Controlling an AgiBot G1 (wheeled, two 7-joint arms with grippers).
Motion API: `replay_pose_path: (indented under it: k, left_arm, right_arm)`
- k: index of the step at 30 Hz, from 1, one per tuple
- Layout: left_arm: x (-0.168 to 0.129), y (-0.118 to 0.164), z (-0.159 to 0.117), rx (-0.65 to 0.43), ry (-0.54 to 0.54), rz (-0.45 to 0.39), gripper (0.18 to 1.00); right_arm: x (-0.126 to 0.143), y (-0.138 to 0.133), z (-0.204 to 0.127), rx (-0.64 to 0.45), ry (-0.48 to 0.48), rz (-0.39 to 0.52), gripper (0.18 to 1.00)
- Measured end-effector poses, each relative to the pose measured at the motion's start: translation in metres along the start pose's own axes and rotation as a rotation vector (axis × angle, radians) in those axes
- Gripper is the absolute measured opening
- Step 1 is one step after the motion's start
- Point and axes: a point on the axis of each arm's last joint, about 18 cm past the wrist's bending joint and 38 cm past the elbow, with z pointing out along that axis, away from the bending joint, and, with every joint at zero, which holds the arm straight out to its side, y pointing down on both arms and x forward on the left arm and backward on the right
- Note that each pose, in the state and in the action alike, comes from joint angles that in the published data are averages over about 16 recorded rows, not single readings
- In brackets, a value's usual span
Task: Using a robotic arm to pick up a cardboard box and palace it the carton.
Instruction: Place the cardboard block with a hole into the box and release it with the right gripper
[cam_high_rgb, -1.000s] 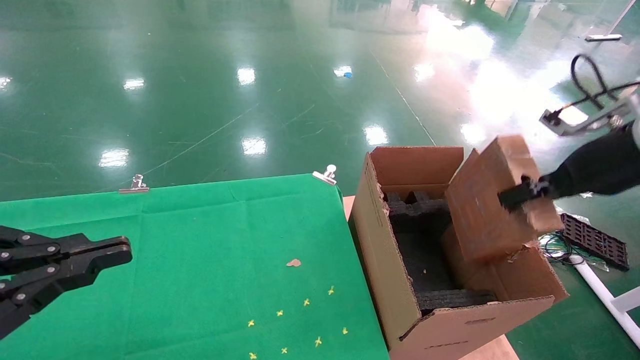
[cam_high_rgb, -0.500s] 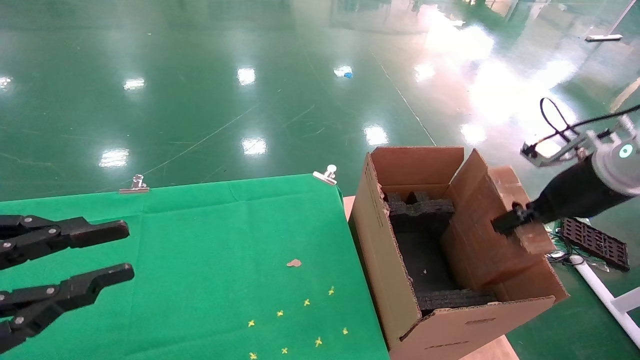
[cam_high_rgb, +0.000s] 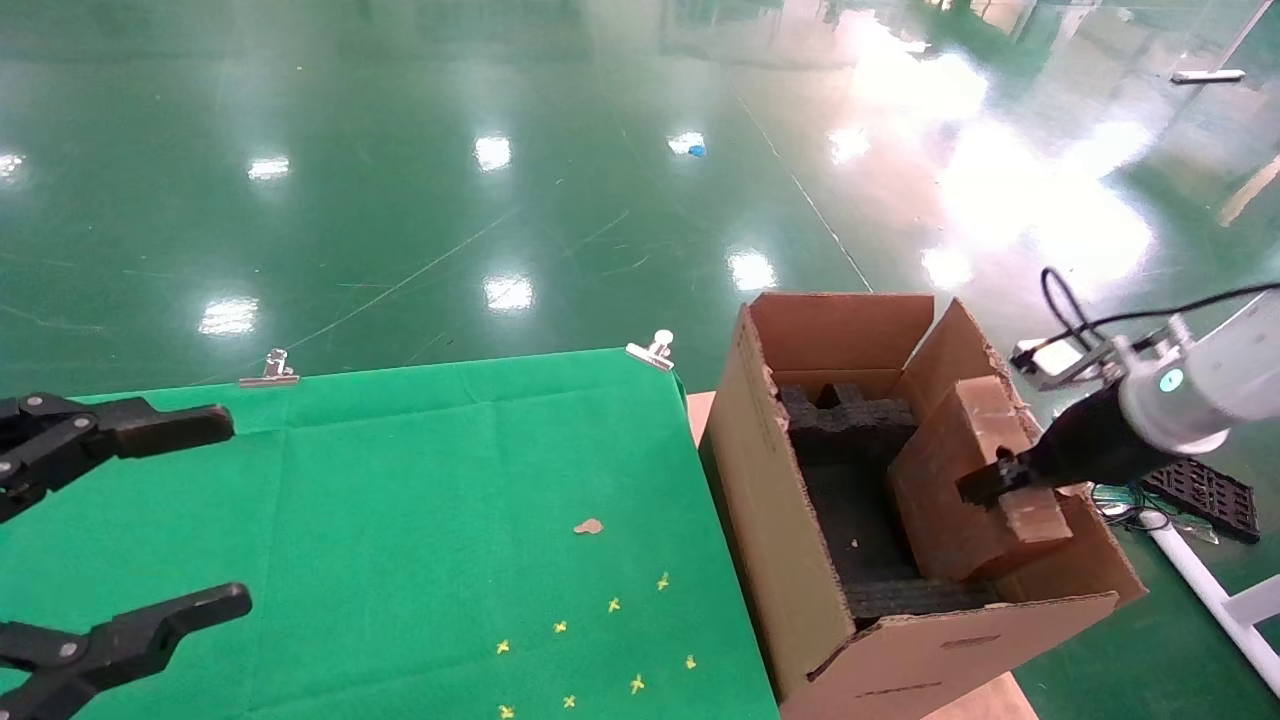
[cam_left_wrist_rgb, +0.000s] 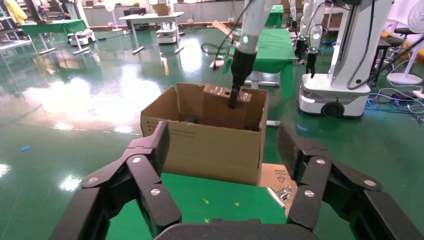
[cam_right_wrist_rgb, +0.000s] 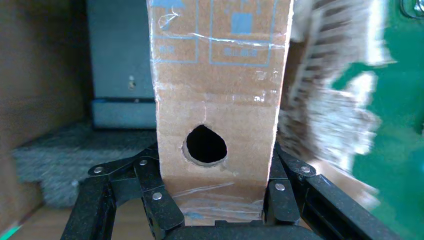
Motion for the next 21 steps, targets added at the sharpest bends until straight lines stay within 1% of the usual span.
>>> replay_pose_path:
  k: [4,10,15,21]
  left_arm:
    - [0.0,0.0,0.0,0.0,0.0,0.0,0.781]
    - [0.0,0.0,0.0,0.0,0.0,0.0,0.886]
    - [0.0,0.0,0.0,0.0,0.0,0.0,0.94]
    - [0.0,0.0,0.0,0.0,0.0,0.0,0.981]
  right_arm:
    - [-0.003,0.004,0.024,0.016,0.003,-0.018,0.317]
    - [-0.012,0.009,0.056,0.04,0.005,-0.072,0.316]
    - [-0.019,0.01,0.071,0.056,0.003,-0.129,0.315]
    - [-0.022,0.009,0.077,0.057,0.009,-0.176,0.315]
